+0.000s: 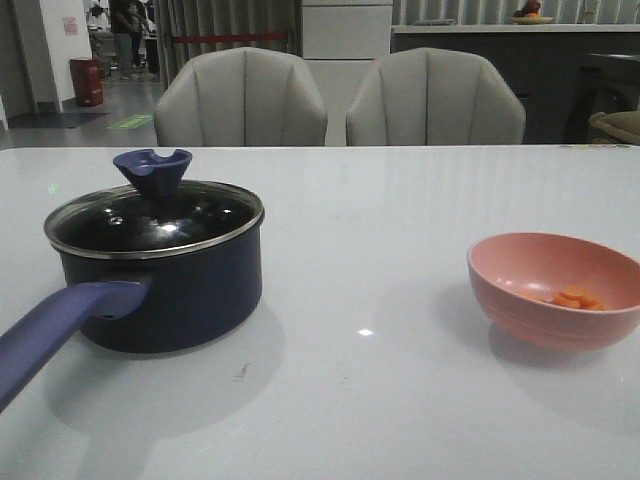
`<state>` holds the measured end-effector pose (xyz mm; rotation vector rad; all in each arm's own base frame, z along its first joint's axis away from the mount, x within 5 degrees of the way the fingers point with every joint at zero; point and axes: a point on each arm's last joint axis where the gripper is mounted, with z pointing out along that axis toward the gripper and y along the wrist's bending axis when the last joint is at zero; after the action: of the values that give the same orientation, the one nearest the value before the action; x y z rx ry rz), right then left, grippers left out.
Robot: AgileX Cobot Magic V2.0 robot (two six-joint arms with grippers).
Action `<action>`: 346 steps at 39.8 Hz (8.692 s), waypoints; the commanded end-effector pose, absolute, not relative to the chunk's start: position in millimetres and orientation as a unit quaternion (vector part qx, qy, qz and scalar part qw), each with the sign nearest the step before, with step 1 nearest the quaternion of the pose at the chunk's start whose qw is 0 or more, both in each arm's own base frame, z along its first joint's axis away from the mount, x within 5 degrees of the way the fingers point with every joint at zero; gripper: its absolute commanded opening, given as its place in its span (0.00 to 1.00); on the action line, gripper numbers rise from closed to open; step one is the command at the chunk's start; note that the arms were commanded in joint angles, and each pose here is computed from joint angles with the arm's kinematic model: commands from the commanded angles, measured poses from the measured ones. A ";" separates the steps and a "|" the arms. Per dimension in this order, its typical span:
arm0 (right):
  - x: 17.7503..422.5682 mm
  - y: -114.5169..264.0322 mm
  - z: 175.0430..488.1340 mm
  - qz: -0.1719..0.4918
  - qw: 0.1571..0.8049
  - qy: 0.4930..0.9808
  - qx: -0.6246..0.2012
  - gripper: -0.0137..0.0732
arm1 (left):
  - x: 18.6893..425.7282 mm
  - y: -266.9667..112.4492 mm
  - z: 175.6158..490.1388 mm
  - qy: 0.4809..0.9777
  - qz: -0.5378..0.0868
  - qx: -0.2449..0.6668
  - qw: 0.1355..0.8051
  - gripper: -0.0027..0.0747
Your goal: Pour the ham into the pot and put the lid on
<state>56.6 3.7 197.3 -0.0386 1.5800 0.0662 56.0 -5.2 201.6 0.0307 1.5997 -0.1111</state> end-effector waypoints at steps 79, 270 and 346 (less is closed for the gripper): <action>54.6 3.5 207.5 0.023 0.740 0.672 -0.022 0.33 | 79.7 -10.1 311.5 0.757 -0.078 0.003 0.649 0.20; 54.6 3.2 207.5 0.021 0.740 0.672 -0.020 0.33 | 342.8 17.2 285.7 0.970 0.011 -0.116 0.213 0.31; 54.6 3.1 207.5 0.021 0.740 0.672 -0.020 0.33 | 345.9 -11.5 248.2 0.983 0.003 -0.061 0.173 0.70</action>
<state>56.6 3.5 197.3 -0.0355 1.5800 0.0631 347.2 -4.1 219.5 -0.2112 2.8859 0.0288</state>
